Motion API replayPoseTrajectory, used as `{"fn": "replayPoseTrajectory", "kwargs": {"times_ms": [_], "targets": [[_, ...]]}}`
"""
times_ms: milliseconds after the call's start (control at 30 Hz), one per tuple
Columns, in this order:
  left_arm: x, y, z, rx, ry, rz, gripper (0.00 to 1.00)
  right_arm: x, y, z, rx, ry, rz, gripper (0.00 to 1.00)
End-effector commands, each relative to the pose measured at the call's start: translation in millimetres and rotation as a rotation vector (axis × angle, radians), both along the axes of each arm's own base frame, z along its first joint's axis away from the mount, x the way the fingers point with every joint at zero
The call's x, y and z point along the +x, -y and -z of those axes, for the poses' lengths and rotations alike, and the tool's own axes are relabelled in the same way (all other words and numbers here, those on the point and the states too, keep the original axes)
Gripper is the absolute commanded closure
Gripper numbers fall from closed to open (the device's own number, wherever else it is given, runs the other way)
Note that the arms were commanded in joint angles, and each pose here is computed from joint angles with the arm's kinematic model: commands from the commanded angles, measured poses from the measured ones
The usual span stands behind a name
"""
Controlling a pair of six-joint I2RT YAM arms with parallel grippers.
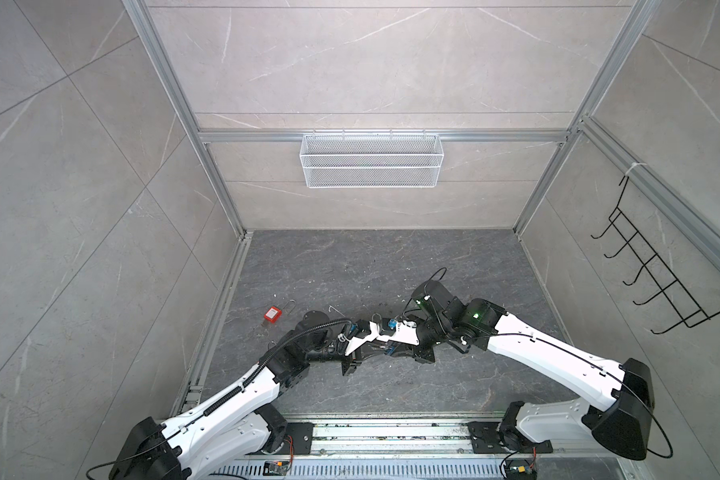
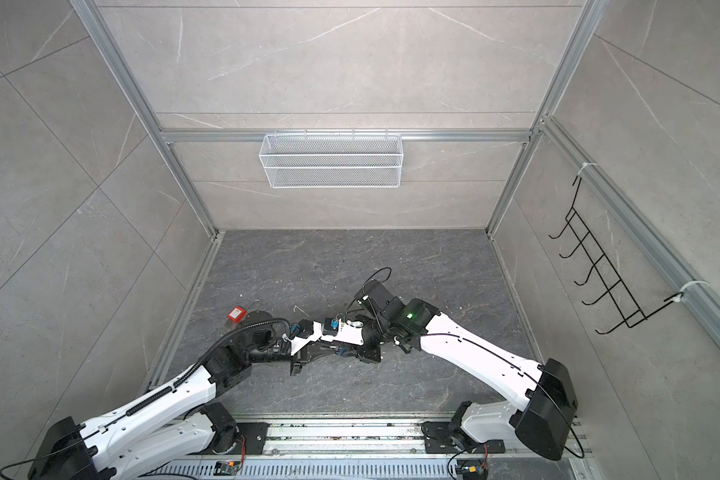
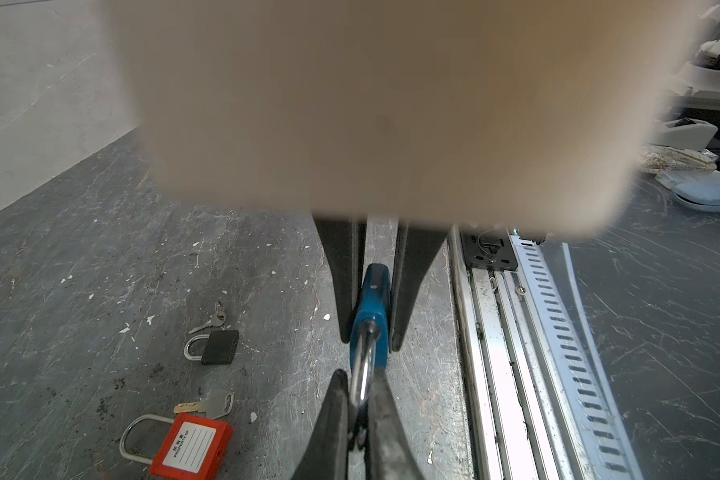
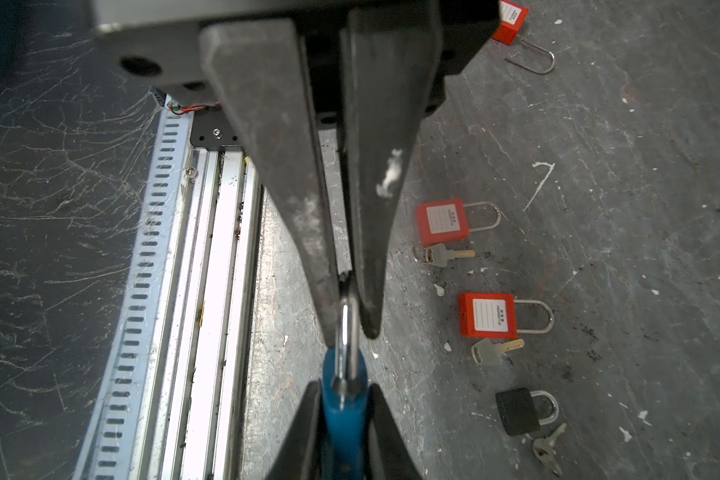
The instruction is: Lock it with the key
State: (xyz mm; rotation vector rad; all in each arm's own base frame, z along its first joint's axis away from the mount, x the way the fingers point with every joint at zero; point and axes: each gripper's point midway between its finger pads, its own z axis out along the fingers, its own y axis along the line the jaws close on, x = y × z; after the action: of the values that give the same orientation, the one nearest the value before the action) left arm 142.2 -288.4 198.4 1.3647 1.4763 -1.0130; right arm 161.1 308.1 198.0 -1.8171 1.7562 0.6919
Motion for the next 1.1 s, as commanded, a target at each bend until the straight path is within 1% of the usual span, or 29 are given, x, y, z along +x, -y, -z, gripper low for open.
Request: {"fn": "replayPoseTrajectory", "kwargs": {"times_ms": [0,200,333,400,533,767,933,1000,1067], "targets": [[-33,18,-5,-0.055,-0.030,0.168,1.00,22,-75,-124,0.512,0.289,-0.087,1.00],[-33,20,-1,-0.070,-0.056,0.166,1.00,22,-78,-139,0.586,0.311,-0.088,1.00],[-30,22,-2,-0.097,-0.061,0.150,1.00,26,-78,-150,0.647,0.291,-0.054,1.00],[-29,20,-3,-0.097,-0.047,0.144,1.00,27,-78,-151,0.648,0.282,-0.052,1.00],[-32,19,-3,-0.087,-0.070,0.159,1.00,26,-77,-154,0.654,0.302,-0.064,1.00],[-39,21,-7,-0.097,-0.130,0.231,1.00,29,-77,-160,0.644,0.417,-0.103,1.00],[-34,19,-9,-0.108,-0.159,0.240,1.00,29,-79,-166,0.672,0.468,-0.115,1.00],[-32,19,-8,-0.107,-0.151,0.235,1.00,26,-80,-165,0.676,0.452,-0.128,1.00],[-28,17,-9,-0.099,-0.137,0.220,1.00,24,-80,-155,0.625,0.413,-0.143,1.00]]}}
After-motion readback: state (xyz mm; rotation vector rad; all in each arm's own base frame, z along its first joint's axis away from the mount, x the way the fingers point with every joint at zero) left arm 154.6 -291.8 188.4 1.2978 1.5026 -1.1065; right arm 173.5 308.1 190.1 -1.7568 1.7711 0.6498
